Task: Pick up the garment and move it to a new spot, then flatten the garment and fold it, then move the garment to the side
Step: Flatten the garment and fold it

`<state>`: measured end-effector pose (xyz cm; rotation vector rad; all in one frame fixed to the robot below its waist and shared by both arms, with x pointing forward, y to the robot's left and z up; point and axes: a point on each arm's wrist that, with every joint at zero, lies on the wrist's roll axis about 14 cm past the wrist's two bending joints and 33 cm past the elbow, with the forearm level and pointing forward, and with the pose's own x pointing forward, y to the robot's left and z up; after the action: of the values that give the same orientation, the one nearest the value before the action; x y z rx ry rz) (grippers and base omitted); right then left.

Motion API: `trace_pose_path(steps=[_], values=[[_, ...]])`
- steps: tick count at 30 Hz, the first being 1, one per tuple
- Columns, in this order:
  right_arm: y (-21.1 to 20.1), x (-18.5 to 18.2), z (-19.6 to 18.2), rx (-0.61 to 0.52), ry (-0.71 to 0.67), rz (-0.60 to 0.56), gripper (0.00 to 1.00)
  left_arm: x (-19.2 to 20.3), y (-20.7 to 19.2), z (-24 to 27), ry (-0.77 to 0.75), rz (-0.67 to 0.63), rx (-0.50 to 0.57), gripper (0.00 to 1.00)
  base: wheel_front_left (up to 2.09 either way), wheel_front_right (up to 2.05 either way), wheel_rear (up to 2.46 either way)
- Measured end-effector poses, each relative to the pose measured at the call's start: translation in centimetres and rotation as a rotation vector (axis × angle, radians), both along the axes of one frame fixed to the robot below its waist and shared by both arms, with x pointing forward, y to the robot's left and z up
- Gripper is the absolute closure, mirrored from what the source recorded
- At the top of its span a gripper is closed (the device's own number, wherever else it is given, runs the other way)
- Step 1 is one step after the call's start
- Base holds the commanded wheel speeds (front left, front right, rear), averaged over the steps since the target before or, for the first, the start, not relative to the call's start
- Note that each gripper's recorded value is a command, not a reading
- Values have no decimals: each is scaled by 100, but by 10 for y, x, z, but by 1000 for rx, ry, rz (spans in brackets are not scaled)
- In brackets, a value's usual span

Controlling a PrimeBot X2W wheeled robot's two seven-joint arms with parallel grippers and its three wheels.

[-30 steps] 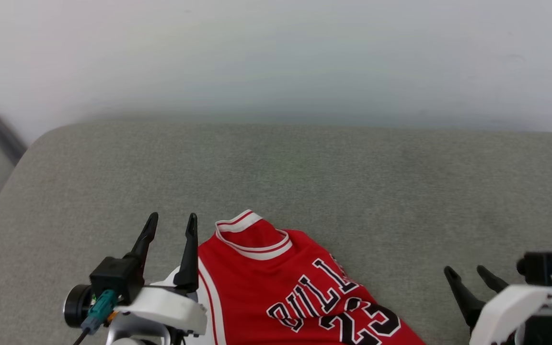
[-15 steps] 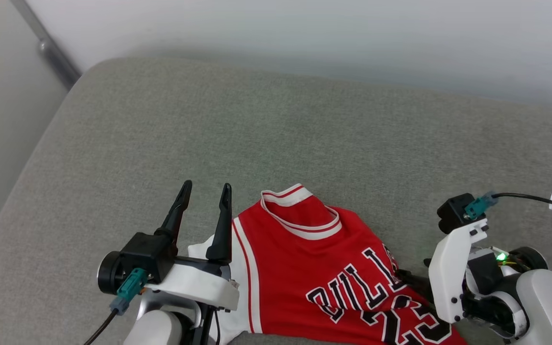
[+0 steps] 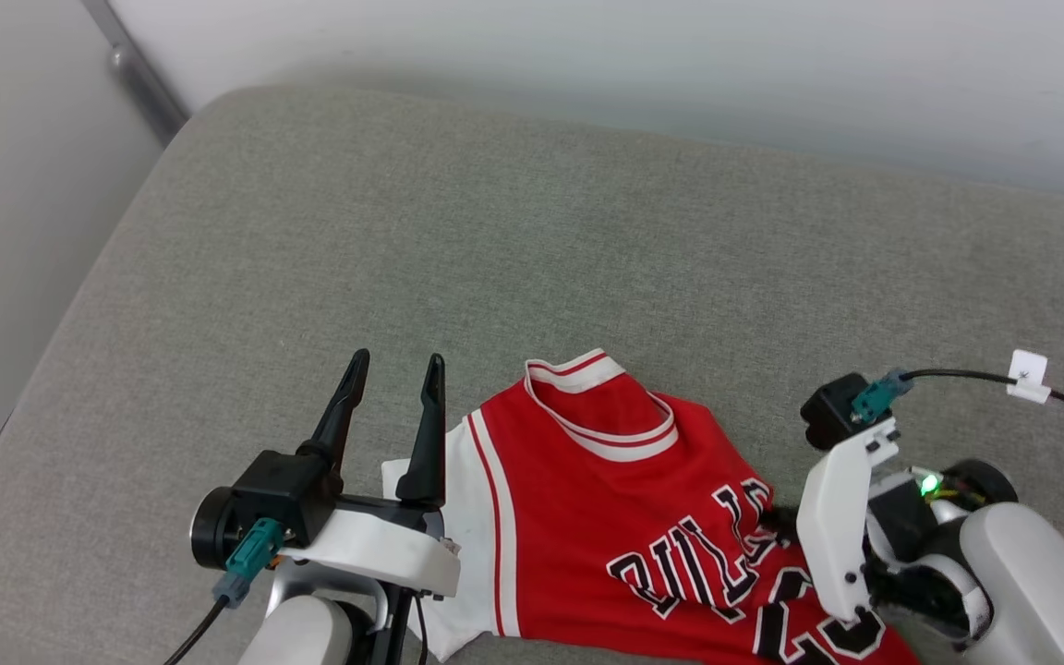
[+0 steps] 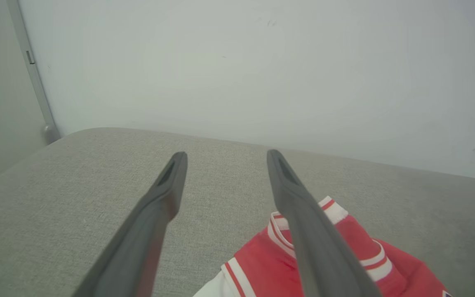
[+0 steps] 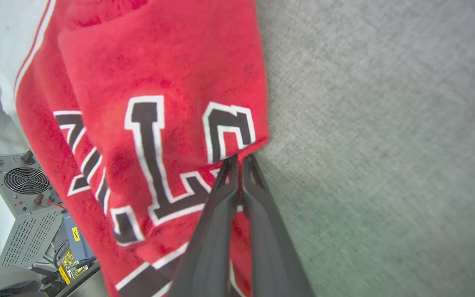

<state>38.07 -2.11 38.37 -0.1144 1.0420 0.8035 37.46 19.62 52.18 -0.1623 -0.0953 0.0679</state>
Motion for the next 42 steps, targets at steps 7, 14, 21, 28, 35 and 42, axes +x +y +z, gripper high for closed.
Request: trace_pose_path(steps=[7,14,21,28,35,42], values=[[-20,52,74,55,-339,-79,100,1,-11,4,-16,-41,1,0,0,0,0],[-106,53,113,-8,-522,-322,100,0,-28,2,-1,-97,-7,0,0,0,0],[-150,-49,35,-42,-243,-563,100,2,-46,2,13,-159,-5,0,0,0,0],[-151,-76,22,76,-260,-743,0,2,-56,2,26,-193,-2,0,0,0,0],[-176,-63,62,160,-492,-870,0,-6,-55,3,34,-189,-6,0,0,0,0],[-210,-51,66,119,-493,-938,0,-4,-52,1,42,-180,-6,0,0,0,0]])
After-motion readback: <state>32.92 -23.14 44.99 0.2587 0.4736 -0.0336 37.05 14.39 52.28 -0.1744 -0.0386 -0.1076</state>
